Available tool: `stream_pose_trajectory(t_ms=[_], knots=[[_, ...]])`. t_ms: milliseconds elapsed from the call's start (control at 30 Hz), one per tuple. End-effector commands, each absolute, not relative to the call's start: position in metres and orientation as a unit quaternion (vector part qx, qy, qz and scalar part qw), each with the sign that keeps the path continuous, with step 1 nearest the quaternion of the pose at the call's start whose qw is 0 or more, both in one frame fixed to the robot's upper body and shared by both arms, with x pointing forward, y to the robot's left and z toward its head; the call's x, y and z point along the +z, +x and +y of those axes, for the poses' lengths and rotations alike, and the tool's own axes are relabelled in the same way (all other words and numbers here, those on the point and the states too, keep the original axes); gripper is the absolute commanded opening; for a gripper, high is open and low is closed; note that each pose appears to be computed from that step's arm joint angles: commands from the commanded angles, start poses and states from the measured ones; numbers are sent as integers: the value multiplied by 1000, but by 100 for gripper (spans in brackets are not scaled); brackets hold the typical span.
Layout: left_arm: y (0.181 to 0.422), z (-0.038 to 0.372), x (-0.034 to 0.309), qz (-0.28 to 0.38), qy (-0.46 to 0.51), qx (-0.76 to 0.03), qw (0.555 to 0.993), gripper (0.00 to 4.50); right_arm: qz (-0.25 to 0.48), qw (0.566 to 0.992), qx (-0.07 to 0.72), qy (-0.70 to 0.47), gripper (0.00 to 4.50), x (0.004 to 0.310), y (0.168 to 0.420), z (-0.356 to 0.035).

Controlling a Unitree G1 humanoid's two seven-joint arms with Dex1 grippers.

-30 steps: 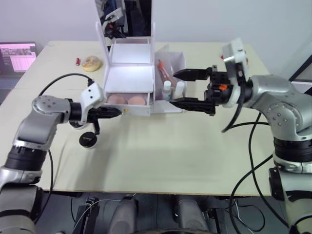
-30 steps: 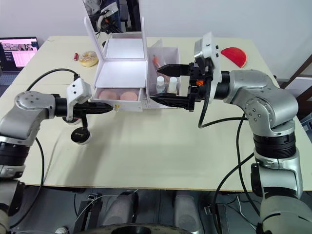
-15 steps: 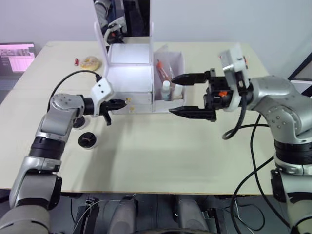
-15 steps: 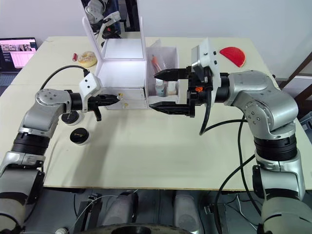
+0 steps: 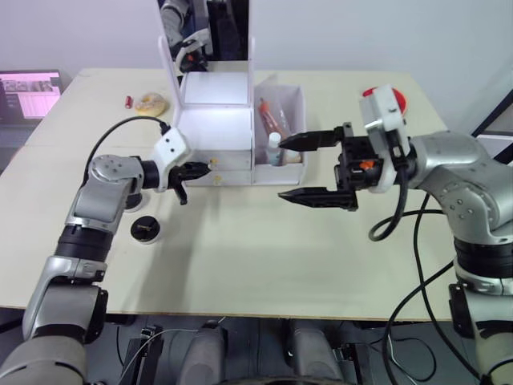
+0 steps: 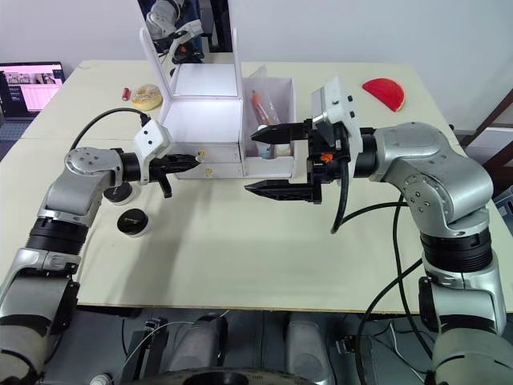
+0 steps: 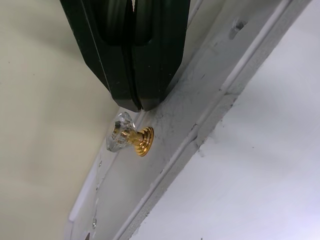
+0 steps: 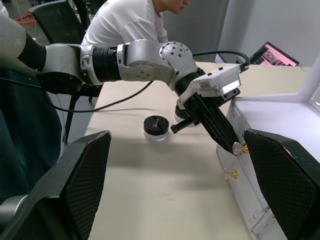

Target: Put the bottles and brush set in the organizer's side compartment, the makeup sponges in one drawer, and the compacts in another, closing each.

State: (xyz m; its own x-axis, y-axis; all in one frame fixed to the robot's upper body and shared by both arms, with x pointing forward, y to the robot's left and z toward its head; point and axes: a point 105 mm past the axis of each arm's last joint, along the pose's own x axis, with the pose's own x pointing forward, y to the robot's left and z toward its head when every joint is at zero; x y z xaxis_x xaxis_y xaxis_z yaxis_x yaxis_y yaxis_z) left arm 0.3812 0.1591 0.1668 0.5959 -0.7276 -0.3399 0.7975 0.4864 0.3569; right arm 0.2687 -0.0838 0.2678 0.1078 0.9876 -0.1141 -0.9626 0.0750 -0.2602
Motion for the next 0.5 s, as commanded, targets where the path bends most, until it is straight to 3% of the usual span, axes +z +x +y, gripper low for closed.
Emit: stream_pose_trajectory(t_ms=[33, 333, 500], knots=[[384, 162, 184, 45, 256, -432, 864, 3, -63, 726, 669, -148, 450, 276, 261, -84], [368, 171, 192, 56, 251, -446, 857, 3, -61, 732, 663, -143, 450, 274, 262, -87], [344, 189, 195, 75, 230, -451, 859, 3, -57, 748, 646, -139, 450, 271, 266, -93]])
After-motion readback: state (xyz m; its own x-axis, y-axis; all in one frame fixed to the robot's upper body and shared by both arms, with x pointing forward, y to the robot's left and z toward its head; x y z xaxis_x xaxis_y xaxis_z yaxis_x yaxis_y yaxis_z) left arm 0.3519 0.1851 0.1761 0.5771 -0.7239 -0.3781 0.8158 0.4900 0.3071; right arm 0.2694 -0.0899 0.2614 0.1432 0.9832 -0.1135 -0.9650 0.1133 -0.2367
